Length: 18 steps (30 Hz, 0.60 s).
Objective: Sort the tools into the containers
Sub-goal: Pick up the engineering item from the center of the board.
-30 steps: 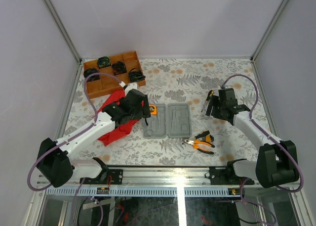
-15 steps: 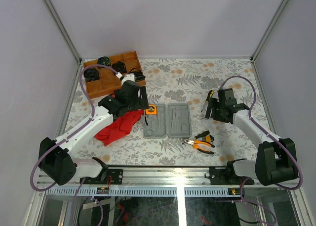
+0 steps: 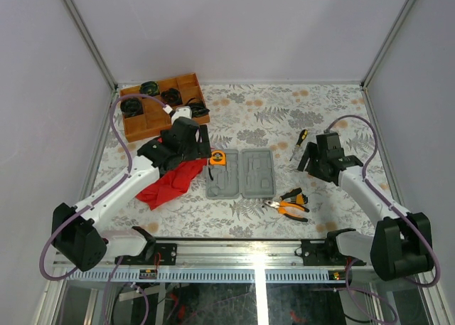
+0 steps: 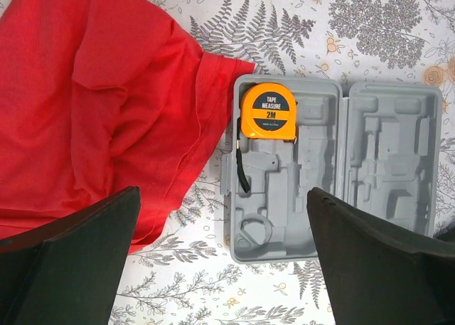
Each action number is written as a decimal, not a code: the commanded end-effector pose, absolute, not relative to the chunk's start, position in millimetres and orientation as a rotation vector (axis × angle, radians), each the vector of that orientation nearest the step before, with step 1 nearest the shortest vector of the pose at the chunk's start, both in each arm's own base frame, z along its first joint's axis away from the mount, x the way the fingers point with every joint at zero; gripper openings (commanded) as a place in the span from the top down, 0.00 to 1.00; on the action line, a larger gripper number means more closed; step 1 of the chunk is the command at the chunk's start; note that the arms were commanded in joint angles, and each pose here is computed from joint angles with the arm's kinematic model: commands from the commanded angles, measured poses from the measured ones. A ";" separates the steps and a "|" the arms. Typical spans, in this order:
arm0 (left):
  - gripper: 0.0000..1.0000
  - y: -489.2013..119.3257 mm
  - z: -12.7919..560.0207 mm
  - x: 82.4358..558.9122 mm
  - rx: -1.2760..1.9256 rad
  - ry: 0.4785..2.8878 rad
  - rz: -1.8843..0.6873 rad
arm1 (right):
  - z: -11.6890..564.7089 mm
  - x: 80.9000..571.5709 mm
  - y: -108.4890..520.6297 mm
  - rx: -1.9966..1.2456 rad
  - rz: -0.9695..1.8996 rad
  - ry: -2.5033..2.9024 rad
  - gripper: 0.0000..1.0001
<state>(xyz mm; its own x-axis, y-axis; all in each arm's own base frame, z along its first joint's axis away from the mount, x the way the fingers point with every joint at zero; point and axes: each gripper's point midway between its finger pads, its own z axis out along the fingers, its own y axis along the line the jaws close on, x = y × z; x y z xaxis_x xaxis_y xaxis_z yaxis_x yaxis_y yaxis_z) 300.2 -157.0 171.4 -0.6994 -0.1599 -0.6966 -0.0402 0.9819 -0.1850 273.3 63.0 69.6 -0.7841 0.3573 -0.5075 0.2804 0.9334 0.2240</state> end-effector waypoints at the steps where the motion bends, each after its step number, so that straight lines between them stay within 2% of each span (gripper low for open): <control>1: 0.00 -145.5 176.2 301.0 -0.134 2.317 -0.140 | 77.9 279.8 42.4 0.657 0.102 2.372 0.26; 9: 0.00 -144.4 177.6 298.8 -0.137 2.312 -0.148 | 83.2 310.9 39.4 0.560 0.060 2.320 0.26; 18: 0.00 -144.2 173.0 296.3 -0.136 2.323 -0.152 | 83.0 356.6 68.7 0.429 0.209 2.310 0.26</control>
<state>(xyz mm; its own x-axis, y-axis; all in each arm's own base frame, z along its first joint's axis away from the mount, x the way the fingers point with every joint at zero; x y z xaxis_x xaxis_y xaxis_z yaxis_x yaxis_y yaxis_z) 297.2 -150.7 172.4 -0.6922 -0.1558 -0.7047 -0.0480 0.9842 -0.1705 319.8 57.3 54.4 -0.7221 0.3779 -0.5794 0.3209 0.9250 0.2033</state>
